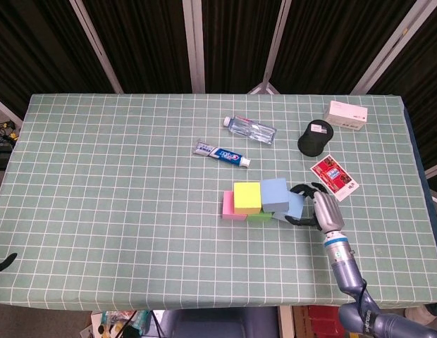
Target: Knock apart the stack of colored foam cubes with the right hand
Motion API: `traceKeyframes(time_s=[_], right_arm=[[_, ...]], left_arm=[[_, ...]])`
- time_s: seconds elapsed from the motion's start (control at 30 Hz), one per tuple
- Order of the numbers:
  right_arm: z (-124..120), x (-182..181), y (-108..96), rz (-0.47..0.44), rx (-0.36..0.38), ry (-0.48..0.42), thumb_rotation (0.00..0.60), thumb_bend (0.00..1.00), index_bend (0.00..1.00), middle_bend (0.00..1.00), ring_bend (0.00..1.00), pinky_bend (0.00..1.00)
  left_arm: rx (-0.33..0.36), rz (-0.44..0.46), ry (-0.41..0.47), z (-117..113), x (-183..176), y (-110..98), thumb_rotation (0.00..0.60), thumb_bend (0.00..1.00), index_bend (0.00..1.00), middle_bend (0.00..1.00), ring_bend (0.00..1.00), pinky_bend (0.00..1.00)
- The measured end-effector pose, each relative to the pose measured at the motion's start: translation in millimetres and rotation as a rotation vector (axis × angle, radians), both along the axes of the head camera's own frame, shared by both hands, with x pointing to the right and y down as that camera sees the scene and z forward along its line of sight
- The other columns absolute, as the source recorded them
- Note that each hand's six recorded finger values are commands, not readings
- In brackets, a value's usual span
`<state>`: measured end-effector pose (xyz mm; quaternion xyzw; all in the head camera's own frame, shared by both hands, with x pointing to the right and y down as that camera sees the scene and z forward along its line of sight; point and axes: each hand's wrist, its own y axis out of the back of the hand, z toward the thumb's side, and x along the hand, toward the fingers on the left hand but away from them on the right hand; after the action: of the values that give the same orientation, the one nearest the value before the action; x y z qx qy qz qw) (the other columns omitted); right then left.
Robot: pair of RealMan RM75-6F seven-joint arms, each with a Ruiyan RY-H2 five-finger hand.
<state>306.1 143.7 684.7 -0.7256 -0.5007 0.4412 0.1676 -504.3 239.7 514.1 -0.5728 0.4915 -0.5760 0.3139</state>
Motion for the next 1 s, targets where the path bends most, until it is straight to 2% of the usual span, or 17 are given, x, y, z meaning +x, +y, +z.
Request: traceKeyframes(time_s=[0.1,0.2,0.47,0.6,1.0], right_arm=[[-15.6,10.0,-13.7,0.065,0.059,-0.02,0.6,0.22,0.39,0.41,0.54,0.16],[-27.8,21.2,-23.4,0.109,0.085,-0.029,0.6,0.22,0.39,0.41,0.54,0.16],[-28.4,60.1,-28.9,0.184,0.037,0.016,0.6,0.22,0.39,0.41,0.54,0.16],[-29.9,76.6,-19.7,0.188,0.01,0.033,0.6,0.22,0.39,0.41,0.54,0.16],[-52.2,84.4,15.7,0.137,-0.034,-0.01,0.6,0.22,0.39,0.41,0.52,0.16]], left_arm=[[0.001,-0.006,-0.001,0.1,-0.9,-0.3,0.6,0.18,0.13,0.0,0.0,0.0],[-0.004,-0.008,-0.003,0.9,-0.5,0.0,0.6,0.18,0.13,0.0,0.0,0.0],[0.001,-0.011,-0.001,-0.7,-0.9,0.9,0.6,0.18,0.14,0.0,0.0,0.0],[-0.003,-0.012,-0.002,0.4,-0.6,0.6,0.6,0.18,0.14,0.0,0.0,0.0],[-0.008,-0.006,0.003,0.9,0.5,1.2,0.6,0.18,0.14,0.0,0.0,0.0]])
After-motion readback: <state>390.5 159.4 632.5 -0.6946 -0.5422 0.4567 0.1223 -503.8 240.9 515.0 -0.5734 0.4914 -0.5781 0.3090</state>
